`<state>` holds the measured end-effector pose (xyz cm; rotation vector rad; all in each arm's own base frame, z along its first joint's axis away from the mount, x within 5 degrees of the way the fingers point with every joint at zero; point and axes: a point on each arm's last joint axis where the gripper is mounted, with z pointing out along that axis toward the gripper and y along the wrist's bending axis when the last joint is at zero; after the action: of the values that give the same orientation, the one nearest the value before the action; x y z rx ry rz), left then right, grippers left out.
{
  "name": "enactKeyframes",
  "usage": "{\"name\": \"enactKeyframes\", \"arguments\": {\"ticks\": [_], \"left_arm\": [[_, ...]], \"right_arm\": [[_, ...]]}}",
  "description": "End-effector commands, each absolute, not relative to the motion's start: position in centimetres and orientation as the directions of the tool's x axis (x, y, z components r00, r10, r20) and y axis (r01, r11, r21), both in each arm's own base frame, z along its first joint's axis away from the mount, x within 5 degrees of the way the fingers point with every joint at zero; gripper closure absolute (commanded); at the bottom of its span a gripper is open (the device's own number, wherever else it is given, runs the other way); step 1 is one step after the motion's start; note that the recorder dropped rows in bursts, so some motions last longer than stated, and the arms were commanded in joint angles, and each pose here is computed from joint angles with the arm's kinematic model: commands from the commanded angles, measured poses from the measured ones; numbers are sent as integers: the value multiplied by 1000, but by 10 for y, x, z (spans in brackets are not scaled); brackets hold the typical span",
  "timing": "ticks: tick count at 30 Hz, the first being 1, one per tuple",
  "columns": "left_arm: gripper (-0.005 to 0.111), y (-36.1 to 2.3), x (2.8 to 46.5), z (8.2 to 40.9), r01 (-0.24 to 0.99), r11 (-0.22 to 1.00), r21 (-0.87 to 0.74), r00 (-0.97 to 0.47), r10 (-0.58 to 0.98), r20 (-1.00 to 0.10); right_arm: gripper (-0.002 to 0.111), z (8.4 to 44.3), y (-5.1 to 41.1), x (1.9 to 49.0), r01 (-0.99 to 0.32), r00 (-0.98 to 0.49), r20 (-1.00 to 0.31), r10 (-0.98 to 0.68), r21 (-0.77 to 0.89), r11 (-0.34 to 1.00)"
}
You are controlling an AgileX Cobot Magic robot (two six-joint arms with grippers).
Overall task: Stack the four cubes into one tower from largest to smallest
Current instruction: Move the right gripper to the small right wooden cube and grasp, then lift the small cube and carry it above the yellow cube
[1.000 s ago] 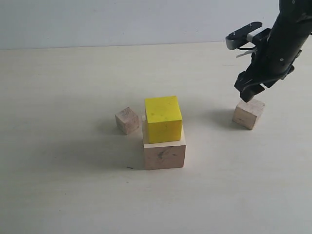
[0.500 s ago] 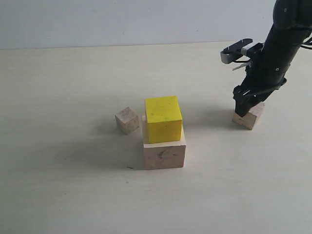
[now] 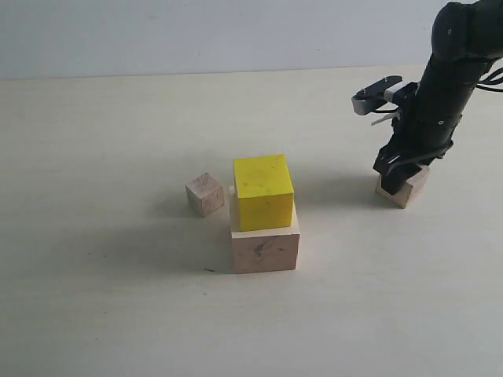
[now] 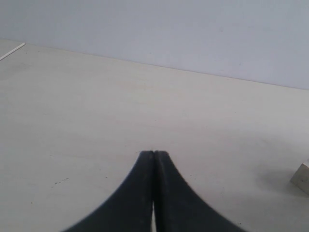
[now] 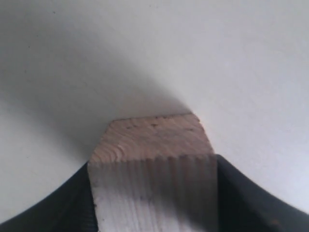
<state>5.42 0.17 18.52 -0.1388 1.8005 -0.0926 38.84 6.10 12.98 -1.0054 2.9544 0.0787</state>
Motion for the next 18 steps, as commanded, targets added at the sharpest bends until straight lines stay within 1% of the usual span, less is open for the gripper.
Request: {"name": "enactKeyframes", "arguments": {"ticks": [1, 2, 3, 8, 18], "left_arm": [[107, 2, 54, 185, -41, 990, -138, -218, -144, -965], [107, 2, 54, 185, -41, 990, -138, -218, -144, -965], [107, 2, 54, 185, -41, 990, -138, -218, -144, -965], [107, 2, 54, 185, -41, 990, -138, -218, -144, -965], [107, 2, 54, 185, -41, 990, -138, -218, -144, -965]], "right_arm": [[103, 134, 59, 392, -581, -814, -52, -579, 29, 814], [107, 136, 59, 392, -569, -822, -56, -567, 27, 822], [108, 140, 59, 391, -554, -831, -63, -552, 24, 832], [107, 163, 59, 388, -521, -850, -101, -517, 12, 854], [107, 239, 58, 365, -400, -895, -220, -388, 10, 916]]}}
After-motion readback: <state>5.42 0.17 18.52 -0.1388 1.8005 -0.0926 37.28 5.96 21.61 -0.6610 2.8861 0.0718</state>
